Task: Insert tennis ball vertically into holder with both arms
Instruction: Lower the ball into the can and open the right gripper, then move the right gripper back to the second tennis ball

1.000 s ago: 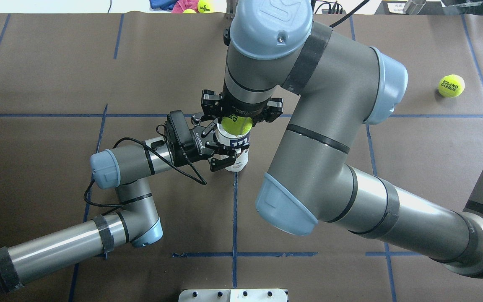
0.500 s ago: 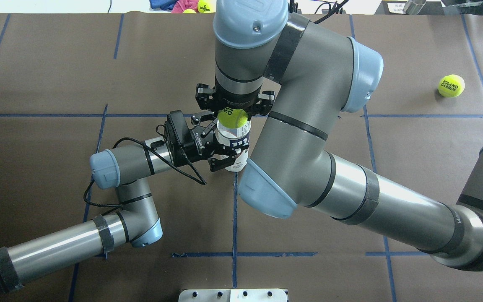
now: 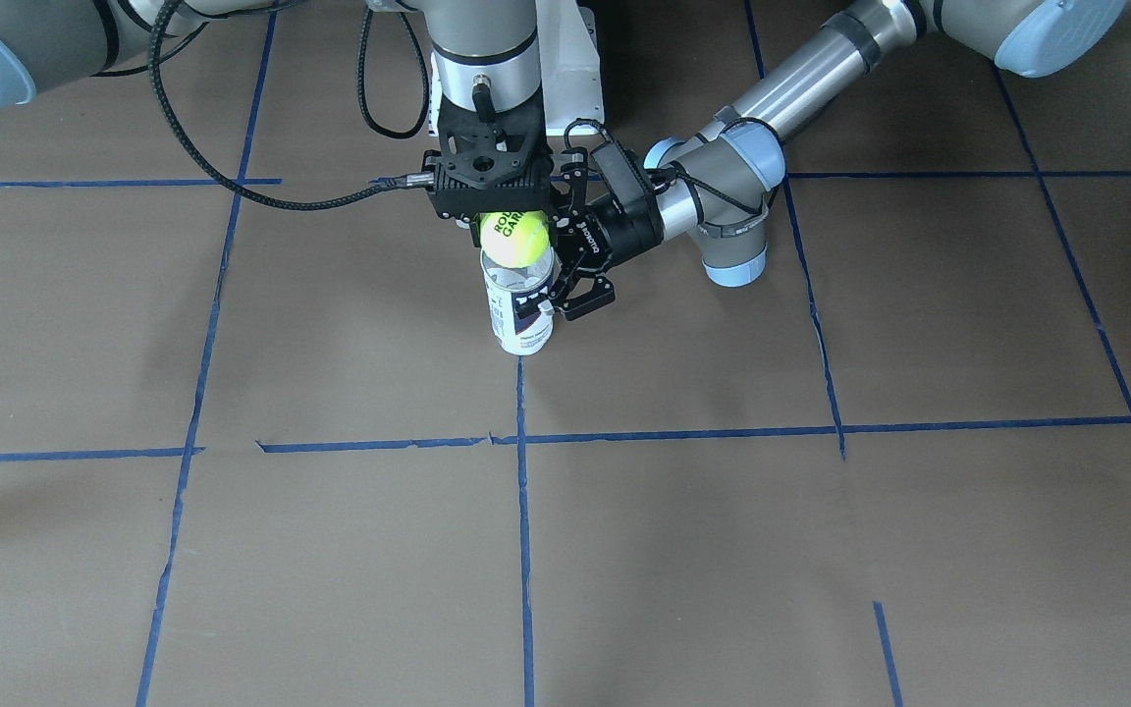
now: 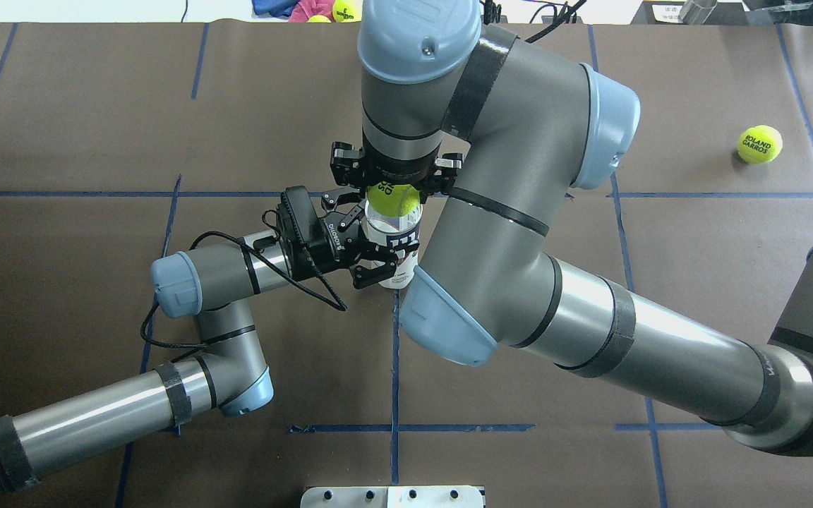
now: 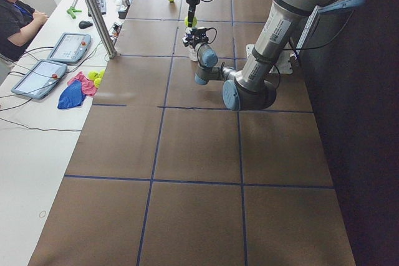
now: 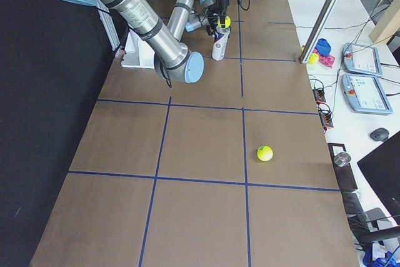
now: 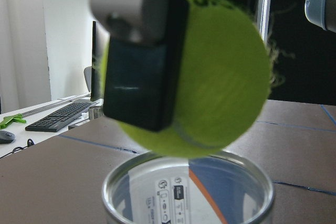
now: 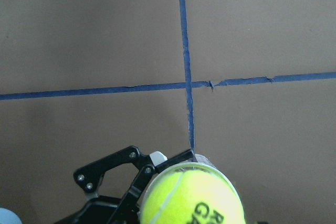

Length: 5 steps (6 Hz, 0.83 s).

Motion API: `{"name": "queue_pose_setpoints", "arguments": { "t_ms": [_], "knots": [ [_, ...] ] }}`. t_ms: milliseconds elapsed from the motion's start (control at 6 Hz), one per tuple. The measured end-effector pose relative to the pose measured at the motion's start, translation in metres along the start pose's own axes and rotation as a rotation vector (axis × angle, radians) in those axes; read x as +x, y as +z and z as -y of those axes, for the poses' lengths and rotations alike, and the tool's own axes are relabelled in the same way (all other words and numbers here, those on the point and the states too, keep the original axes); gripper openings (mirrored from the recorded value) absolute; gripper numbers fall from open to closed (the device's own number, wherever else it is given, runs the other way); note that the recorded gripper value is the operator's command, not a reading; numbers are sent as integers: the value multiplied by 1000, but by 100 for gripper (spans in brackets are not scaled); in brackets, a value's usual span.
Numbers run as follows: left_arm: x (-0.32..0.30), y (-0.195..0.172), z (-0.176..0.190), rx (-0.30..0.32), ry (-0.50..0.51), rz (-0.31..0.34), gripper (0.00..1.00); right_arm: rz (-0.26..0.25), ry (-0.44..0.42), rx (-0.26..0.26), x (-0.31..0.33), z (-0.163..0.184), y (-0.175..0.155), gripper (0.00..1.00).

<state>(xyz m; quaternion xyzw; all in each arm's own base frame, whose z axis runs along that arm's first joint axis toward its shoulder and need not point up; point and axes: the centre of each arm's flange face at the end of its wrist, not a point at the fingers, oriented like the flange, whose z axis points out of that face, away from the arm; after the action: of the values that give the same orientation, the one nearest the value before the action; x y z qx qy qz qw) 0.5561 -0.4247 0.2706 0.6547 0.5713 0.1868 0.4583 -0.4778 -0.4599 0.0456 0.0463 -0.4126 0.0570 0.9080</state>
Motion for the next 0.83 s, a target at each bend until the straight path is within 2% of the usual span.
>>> {"name": "queue_pose_setpoints", "arguments": {
  "t_ms": [500, 667, 833],
  "knots": [
    [0, 0, 1, 1, 0, 0, 80, 6, -10, -2, 1, -1, -3, 100],
    [0, 0, 1, 1, -1, -1, 80, 5, -39, -2, 11, 8, -5, 100],
    [0, 0, 1, 2, -1, -1, 80, -3, -83, -11, 41, 35, -8, 100]
  ]
}}
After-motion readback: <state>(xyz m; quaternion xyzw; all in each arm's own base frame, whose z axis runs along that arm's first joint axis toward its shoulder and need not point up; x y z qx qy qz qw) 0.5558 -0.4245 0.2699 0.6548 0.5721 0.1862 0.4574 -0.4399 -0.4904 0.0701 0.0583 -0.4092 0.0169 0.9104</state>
